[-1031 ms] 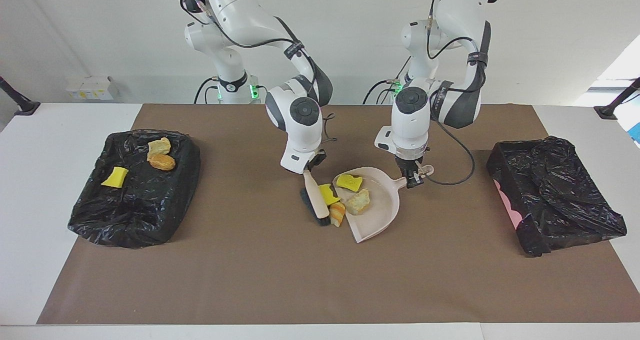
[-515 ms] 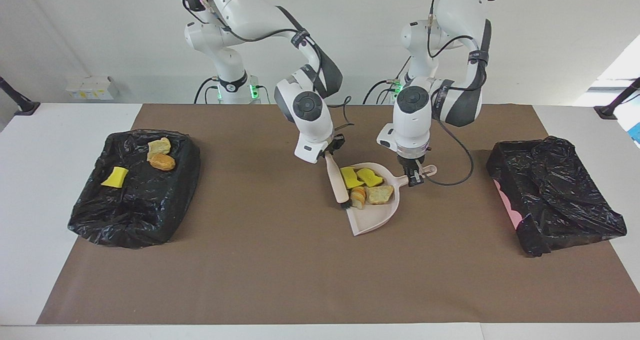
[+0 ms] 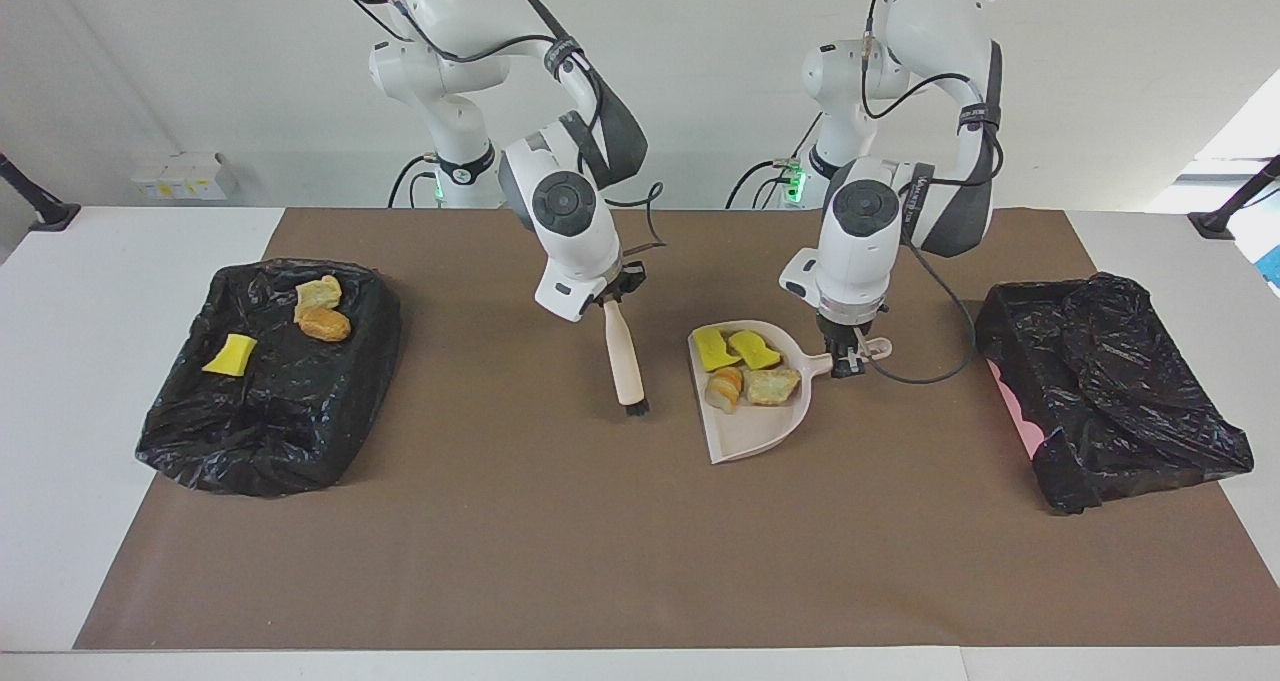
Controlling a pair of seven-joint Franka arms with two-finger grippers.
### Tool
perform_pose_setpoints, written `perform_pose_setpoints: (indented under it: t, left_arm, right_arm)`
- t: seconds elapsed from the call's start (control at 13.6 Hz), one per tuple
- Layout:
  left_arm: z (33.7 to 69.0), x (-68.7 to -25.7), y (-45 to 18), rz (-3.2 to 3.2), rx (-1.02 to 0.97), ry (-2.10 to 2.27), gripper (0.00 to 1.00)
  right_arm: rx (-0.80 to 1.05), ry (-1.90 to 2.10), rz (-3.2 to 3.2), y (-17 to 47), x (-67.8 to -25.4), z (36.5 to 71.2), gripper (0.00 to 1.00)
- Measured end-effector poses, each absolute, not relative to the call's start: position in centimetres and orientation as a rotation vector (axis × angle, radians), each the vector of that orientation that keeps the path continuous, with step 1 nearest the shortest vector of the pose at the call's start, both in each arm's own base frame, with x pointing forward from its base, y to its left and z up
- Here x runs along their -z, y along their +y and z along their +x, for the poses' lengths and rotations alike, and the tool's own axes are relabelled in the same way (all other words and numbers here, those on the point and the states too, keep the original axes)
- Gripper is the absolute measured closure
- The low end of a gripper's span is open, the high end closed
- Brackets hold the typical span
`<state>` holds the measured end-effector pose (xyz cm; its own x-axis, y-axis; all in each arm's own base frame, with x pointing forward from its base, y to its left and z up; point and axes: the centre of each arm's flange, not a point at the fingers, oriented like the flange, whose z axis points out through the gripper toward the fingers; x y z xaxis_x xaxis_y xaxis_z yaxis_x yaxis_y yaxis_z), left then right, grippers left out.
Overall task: Sweep and dump trash in bin
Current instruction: 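Carry the dustpan to the bin nearest the left gripper and tip it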
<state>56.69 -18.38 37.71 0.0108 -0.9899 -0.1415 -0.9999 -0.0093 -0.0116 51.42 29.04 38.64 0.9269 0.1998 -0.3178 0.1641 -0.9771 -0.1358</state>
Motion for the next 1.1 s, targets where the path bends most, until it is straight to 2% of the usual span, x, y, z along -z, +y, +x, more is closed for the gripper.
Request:
perform_pose_setpoints:
  t: [0.29,0.52,0.81,1.1]
  left_arm:
    - [58.2,-43.0,-9.9,-2.101,-0.086,2.134,0.69]
    - [58.3,-46.4,-0.9,-2.167,-0.055,2.033,0.69]
    - [56.7,-49.1,12.3,-2.333,-0.014,1.822,0.69]
    - [54.3,-51.9,23.3,-2.326,-0.007,1.729,0.69]
  right_arm:
    - [-0.522,-0.166,-3.084,31.5,-40.6,48.7,0.75]
    - [-0.517,-0.116,-3.132,35.2,-40.9,45.4,0.75]
    - [-0.485,-0.135,-3.174,38.8,-40.7,40.0,0.75]
    - [-0.415,-0.125,-3.186,42.1,-37.3,35.4,0.75]
